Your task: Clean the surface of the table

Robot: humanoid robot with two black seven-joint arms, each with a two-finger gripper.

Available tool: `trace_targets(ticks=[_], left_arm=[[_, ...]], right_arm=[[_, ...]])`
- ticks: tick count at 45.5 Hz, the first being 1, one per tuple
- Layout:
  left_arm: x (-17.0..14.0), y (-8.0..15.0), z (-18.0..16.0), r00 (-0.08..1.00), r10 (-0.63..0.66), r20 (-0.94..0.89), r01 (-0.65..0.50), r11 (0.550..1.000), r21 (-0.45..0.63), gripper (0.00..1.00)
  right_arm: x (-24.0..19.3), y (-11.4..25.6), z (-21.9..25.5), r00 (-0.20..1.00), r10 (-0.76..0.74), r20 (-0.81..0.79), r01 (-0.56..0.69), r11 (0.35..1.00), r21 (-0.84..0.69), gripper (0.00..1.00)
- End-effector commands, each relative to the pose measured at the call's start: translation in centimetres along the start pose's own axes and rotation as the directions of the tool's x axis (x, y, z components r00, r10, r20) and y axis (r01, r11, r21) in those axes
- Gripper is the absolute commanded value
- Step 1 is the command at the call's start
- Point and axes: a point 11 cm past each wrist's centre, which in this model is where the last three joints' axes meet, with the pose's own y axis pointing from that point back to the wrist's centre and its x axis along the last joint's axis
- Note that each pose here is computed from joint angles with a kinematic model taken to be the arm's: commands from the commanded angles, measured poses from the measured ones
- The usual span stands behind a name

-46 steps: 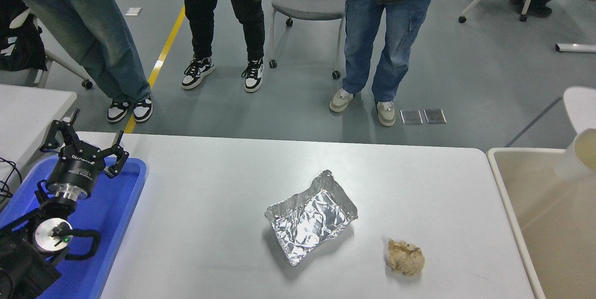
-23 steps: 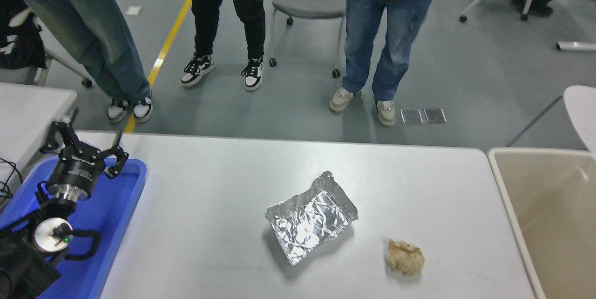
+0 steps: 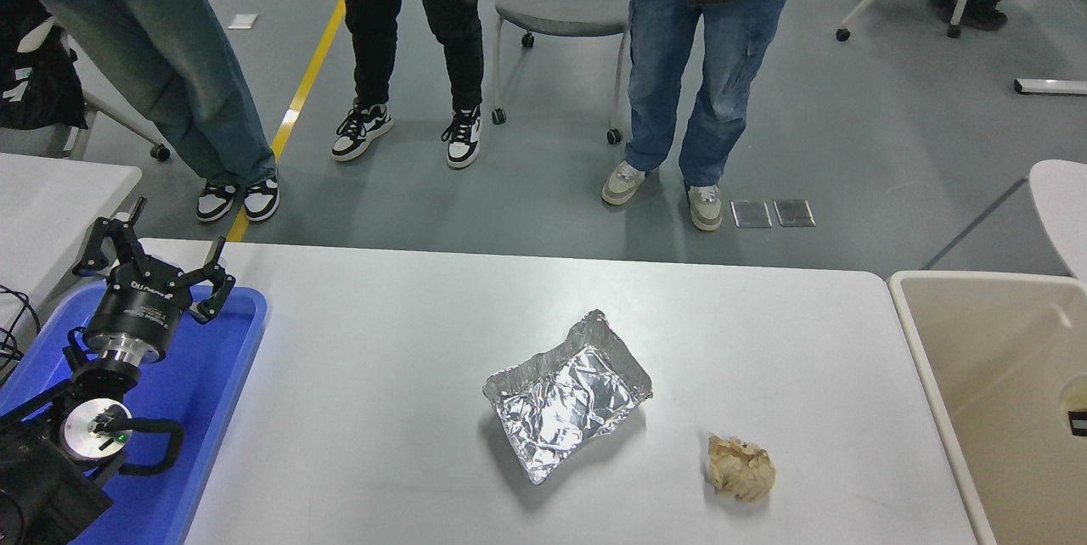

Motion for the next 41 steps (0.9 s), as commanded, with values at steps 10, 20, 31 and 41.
trace_targets(ticks=[10,20,31,41], left_arm=[[0.0,0.0,0.0,1.0,0.0,0.0,0.0,1.0,0.0,1.0],[0.0,0.0,0.0,1.0,0.0,0.0,0.0,1.0,0.0,1.0],[0.0,0.0,0.0,1.0,0.0,0.0,0.0,1.0,0.002,1.0],[0.0,0.0,0.0,1.0,0.0,0.0,0.0,1.0,0.0,1.0]], right_arm=[[-0.9,-0.1,-2.1,1.0,0.028,0.012,-0.028,1.0,-0.009,0.0],[0.0,-0.1,-1.9,0.997,0.065,0.036,-0.065,0.998,-0.014,0.96],[1.2,-0.1,-1.3,0.99,0.091,0.105,-0.088,0.996,-0.032,0.99],[2.1,0.1,0.1,0.974,0.12,0.193,-0.111,0.992,-0.059,0.99]])
